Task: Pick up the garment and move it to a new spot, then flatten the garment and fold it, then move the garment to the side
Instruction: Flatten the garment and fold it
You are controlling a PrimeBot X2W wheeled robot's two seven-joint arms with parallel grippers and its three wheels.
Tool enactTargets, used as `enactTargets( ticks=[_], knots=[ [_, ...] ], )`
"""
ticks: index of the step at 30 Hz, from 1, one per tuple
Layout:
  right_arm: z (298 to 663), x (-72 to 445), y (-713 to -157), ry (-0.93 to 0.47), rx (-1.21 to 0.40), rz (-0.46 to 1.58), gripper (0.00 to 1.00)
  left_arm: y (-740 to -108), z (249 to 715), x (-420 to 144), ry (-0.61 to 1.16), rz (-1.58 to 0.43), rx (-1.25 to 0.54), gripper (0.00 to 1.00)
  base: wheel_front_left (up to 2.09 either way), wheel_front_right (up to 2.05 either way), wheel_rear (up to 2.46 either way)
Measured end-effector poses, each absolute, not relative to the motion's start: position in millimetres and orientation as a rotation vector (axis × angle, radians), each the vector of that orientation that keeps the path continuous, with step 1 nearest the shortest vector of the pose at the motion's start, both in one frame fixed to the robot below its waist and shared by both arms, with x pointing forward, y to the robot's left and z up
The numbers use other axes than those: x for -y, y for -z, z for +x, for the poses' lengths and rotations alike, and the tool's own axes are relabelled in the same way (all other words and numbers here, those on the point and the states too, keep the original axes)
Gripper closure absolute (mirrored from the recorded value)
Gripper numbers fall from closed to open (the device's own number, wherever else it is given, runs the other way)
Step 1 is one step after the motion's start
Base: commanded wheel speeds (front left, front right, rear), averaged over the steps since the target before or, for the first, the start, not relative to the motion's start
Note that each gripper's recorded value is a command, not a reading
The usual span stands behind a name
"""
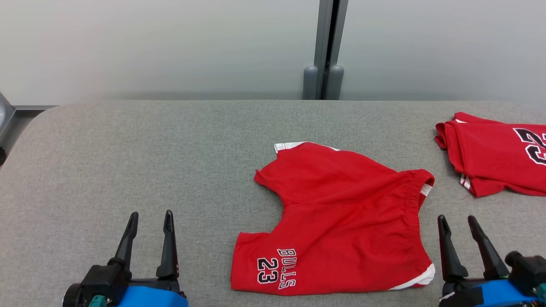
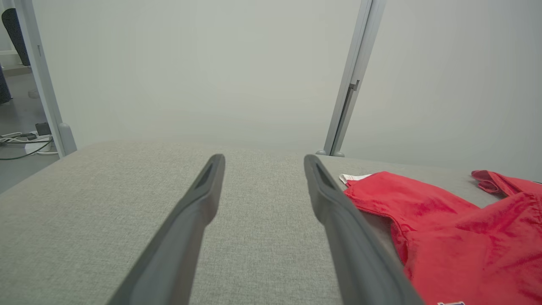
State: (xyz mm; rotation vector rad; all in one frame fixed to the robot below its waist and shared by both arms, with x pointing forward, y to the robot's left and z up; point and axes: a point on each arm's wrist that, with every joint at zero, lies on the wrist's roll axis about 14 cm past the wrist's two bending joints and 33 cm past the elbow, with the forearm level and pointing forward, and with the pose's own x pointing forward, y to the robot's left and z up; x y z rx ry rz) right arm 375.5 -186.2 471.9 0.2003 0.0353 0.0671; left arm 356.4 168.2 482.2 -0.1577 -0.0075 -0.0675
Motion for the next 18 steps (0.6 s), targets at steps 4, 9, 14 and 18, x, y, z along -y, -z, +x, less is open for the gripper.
enactTargets(
  ticks=[4,9,14,18],
  knots=[
    [364.8,182.7,-488.9,-0.065,0.027,0.205,0.0,-479.8,352.2,-169.6,0.064,-0.156,0.0,0.0,0.0,0.0,0.0],
    [352.1,168.3,-501.3,-0.097,0.066,0.206,0.0,-480.0,351.1,-169.7,0.066,-0.15,0.001,0.0,0.0,0.0,0.0],
    [341.7,158.4,-494.9,-0.12,0.042,0.195,0.0,-477.3,348.9,-168.5,0.072,-0.141,-0.008,0.0,0.0,0.0,0.0],
    [340.9,155.8,-495.3,-0.124,0.043,0.199,0.0,-476.4,349.3,-165.9,0.085,-0.131,-0.012,0.0,0.0,0.0,0.0]
  ],
)
